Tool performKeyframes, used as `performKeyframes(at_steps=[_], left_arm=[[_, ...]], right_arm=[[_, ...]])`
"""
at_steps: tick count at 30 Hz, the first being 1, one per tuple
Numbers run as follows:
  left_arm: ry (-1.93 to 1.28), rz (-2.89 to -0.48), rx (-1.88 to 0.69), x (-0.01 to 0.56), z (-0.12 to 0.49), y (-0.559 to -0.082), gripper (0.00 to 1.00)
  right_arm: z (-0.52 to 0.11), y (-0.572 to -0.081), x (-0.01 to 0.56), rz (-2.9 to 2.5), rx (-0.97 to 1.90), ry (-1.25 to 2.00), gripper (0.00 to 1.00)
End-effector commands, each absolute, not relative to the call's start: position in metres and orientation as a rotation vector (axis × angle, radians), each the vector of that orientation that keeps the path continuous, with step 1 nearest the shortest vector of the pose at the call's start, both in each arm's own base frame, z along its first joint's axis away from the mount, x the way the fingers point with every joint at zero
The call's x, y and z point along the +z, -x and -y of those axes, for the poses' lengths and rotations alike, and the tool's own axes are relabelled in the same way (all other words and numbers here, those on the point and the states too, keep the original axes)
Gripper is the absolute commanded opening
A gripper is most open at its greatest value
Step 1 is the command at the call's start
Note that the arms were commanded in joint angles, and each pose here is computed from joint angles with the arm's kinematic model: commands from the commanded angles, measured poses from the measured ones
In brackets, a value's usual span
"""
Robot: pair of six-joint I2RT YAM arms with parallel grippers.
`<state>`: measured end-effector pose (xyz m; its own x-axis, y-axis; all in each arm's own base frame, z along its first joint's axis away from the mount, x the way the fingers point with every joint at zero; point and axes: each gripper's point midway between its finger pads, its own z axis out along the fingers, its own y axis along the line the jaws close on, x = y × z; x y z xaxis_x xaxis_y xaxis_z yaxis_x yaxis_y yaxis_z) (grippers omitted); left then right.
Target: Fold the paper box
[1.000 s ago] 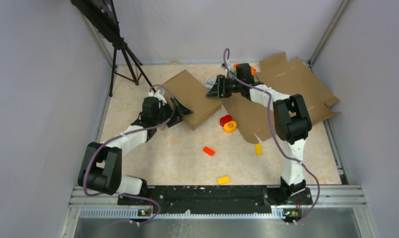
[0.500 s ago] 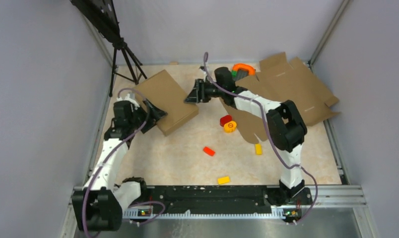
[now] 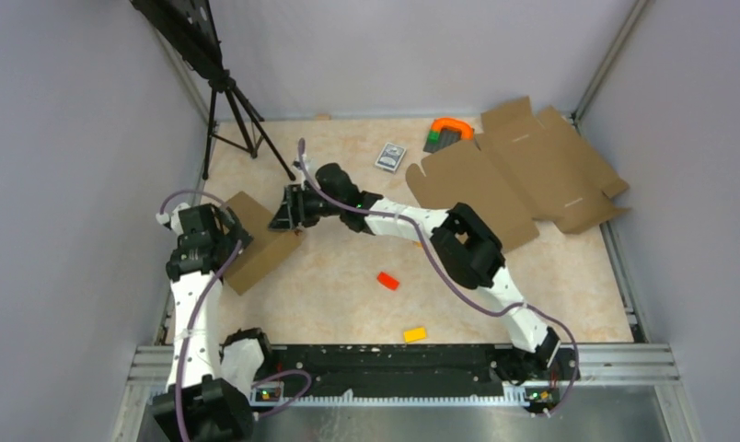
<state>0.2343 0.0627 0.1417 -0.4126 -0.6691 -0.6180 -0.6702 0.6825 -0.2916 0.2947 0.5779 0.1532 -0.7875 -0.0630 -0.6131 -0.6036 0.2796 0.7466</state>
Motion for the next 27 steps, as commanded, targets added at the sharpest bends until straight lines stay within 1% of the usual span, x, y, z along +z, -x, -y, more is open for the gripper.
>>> performKeyframes(at_steps=[1,4,5,7,10,11,12,14,15,16,18,21,25,27], left_arm=[[1.099,-2.101,0.23,0.164,-0.096,-0.23,0.98],[1.293,-1.939,0.596,0.184,-0.141,-0.195,0.99],[1.304,-1.922,0.645,0.191,-0.146,-0.19,0.99],[1.289,-1.931,0.629,0.198,-0.146,-0.196,0.99],[1.29,-1.948,0.567,0.202,-0.139,-0.201,0.99],[1.263,-1.973,0.5,0.203,-0.132,-0.207,0.99],[1.127,-2.067,0.362,0.202,-0.114,-0.221,0.99],[0.805,-2.177,-0.013,0.204,-0.059,-0.247,0.99],[0.719,-2.189,-0.184,0.206,-0.032,-0.25,0.99],[0.717,-2.197,-0.273,0.204,-0.015,-0.246,0.98],[0.747,-2.194,-0.42,0.199,0.014,-0.239,0.96],[0.713,-2.189,-0.613,0.189,0.063,-0.236,0.95],[0.628,-2.303,-0.727,0.155,0.119,-0.235,0.95],[0.58,-2.371,-0.734,0.139,0.138,-0.237,0.95]], right_arm=[[-0.615,-0.264,0.178,-1.998,1.635,0.635,0.64],[-0.611,-0.268,0.169,-2.028,1.57,0.634,0.73],[-0.608,-0.269,0.167,-2.041,1.55,0.636,0.75],[-0.603,-0.268,0.169,-2.041,1.529,0.643,0.79],[-0.587,-0.272,0.177,-2.024,1.493,0.634,0.81],[-0.58,-0.274,0.179,-2.023,1.486,0.63,0.81],[-0.572,-0.275,0.184,-2.012,1.491,0.629,0.81],[-0.552,-0.278,0.2,-1.978,1.495,0.622,0.81],[-0.542,-0.281,0.2,-1.979,1.483,0.619,0.8],[-0.53,-0.283,0.208,-1.963,1.466,0.617,0.8],[-0.504,-0.288,0.213,-1.963,1.41,0.6,0.8],[-0.459,-0.296,0.21,-1.986,1.317,0.545,0.8],[-0.398,-0.308,0.216,-1.994,1.215,0.427,0.78],[-0.369,-0.313,0.223,-1.974,1.137,0.381,0.77]])
